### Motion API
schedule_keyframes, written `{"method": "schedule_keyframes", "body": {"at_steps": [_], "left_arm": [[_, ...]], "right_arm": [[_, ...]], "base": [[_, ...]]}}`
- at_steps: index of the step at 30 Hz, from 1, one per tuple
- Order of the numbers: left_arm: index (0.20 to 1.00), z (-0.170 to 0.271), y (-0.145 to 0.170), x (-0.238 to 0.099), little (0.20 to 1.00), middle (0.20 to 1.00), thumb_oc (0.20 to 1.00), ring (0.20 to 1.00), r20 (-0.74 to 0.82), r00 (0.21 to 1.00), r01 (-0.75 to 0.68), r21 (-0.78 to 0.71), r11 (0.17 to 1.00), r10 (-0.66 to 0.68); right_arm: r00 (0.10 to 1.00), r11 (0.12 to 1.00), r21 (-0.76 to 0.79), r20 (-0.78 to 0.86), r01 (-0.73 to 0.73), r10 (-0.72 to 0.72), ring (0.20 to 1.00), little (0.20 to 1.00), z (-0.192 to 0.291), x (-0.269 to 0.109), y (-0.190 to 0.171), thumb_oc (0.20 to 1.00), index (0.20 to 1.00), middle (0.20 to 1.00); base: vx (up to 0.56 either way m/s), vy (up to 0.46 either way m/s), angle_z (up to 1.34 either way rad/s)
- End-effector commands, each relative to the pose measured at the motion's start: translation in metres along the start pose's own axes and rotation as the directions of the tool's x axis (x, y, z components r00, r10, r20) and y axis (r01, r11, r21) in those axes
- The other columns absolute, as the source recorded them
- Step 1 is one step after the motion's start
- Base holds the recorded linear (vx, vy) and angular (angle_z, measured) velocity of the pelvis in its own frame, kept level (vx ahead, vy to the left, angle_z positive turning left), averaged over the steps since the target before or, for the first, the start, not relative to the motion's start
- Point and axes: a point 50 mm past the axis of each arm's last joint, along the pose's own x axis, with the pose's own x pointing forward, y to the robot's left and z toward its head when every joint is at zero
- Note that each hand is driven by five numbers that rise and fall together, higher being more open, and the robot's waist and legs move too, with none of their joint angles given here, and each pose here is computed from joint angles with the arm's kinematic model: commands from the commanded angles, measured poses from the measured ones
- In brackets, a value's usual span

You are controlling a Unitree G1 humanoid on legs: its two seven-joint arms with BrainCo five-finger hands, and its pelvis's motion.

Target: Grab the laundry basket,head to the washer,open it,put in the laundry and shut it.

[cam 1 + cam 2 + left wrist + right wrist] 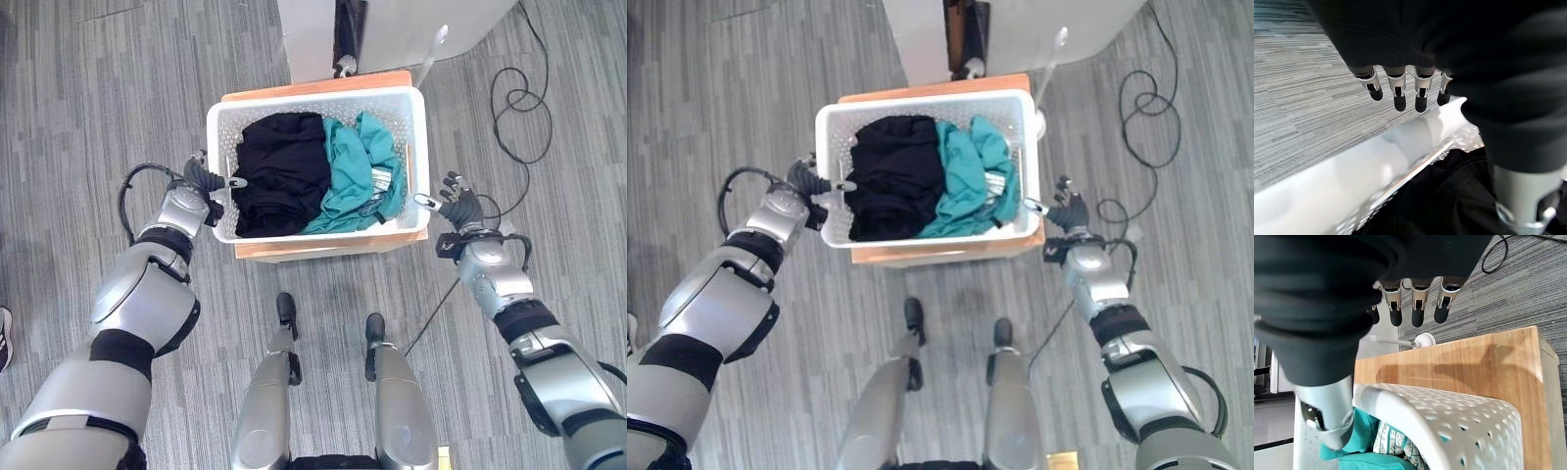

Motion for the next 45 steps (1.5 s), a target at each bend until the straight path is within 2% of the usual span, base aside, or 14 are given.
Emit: {"method": "schedule_keyframes", "body": {"at_steps": [1,2,9,15,17,20,21,22,23,24,26,34,35,45], "left_arm": [[1.000,0.009,0.019,0.001,1.000,1.000,1.000,1.000,0.000,0.997,-0.083,-0.030,0.996,0.083],[1.000,0.007,0.009,0.000,1.000,1.000,1.000,1.000,-0.004,0.998,-0.059,-0.036,0.998,0.059],[1.000,0.012,0.000,0.000,1.000,1.000,1.000,1.000,0.004,0.999,-0.033,-0.017,0.999,0.033],[1.000,0.014,0.016,0.001,1.000,1.000,1.000,1.000,0.001,0.998,-0.062,0.051,0.997,0.062],[0.573,0.014,0.020,0.001,0.573,0.573,0.573,0.573,0.001,0.998,-0.069,0.074,0.995,0.069],[0.263,0.011,0.030,0.001,0.263,0.263,0.263,0.263,-0.005,0.996,-0.088,0.118,0.989,0.089],[0.200,0.012,0.033,0.001,0.200,0.200,0.200,0.200,-0.001,0.996,-0.093,0.131,0.987,0.094],[0.200,0.012,0.035,0.001,0.200,0.200,0.200,0.200,0.000,0.995,-0.098,0.138,0.986,0.099],[0.200,0.011,0.038,0.001,0.200,0.200,0.200,0.200,-0.001,0.994,-0.105,0.156,0.982,0.106],[0.200,0.012,0.038,0.001,0.200,0.200,0.200,0.200,0.001,0.994,-0.106,0.160,0.981,0.107],[0.200,0.011,0.039,0.002,0.200,0.200,0.200,0.200,0.001,0.994,-0.105,0.168,0.980,0.106],[0.200,0.021,0.037,0.002,0.200,0.200,0.200,0.200,0.071,0.994,-0.101,0.300,0.948,0.084],[0.200,0.023,0.036,0.002,0.200,0.200,0.200,0.200,0.093,0.993,-0.101,0.351,0.931,0.073],[0.200,0.015,0.022,0.001,0.200,0.200,0.200,0.200,0.137,0.990,-0.091,0.470,0.878,0.029]], "right_arm": [[0.993,0.998,0.069,0.117,-0.002,-0.006,1.000,1.000,0.026,0.003,0.002,1.000,1.000,1.000],[0.992,0.999,0.046,0.128,-0.012,0.006,1.000,1.000,0.030,0.005,0.007,1.000,1.000,1.000],[0.996,0.999,-0.026,0.081,-0.038,0.040,1.000,1.000,0.037,0.016,0.017,1.000,1.000,1.000],[0.994,0.971,-0.217,0.013,-0.099,0.104,1.000,1.000,0.050,0.030,0.034,1.000,1.000,1.000],[0.993,0.966,-0.235,0.001,-0.112,0.116,1.000,1.000,0.049,0.031,0.037,1.000,1.000,1.000],[0.991,0.956,-0.260,-0.031,-0.132,0.128,1.000,1.000,0.049,0.033,0.041,1.000,1.000,1.000],[0.991,0.953,-0.272,-0.042,-0.136,0.129,1.000,1.000,0.048,0.034,0.042,1.000,1.000,1.000],[0.990,0.950,-0.278,-0.054,-0.142,0.132,0.846,0.846,0.046,0.034,0.044,0.846,0.846,0.846],[0.988,0.946,-0.288,-0.084,-0.151,0.132,0.473,0.473,0.042,0.034,0.045,0.473,0.473,0.473],[0.987,0.944,-0.292,-0.098,-0.153,0.130,0.351,0.351,0.040,0.035,0.045,0.351,0.351,0.351],[0.985,0.942,-0.296,-0.113,-0.160,0.132,0.200,0.200,0.038,0.035,0.046,0.200,0.200,0.200],[0.975,0.906,-0.372,-0.158,-0.204,0.155,0.200,0.200,0.030,0.034,0.056,0.200,0.200,0.200],[0.975,0.890,-0.403,-0.150,-0.214,0.167,0.200,0.200,0.030,0.033,0.056,0.200,0.200,0.200],[0.984,0.895,-0.409,-0.049,-0.178,0.173,0.200,0.200,0.040,0.028,0.036,0.200,0.200,0.200]], "base": [[0.00,0.000,0.00],[0.00,0.000,0.00],[0.00,-0.001,-0.01],[0.00,0.000,0.00],[0.00,0.000,0.00],[0.00,0.003,-0.01],[0.00,0.008,-0.04],[0.00,0.010,-0.04],[0.00,0.005,-0.03],[0.00,0.004,-0.03],[0.00,0.000,0.00],[0.00,0.000,0.00],[0.00,0.000,0.00],[0.01,0.009,0.00]]}}
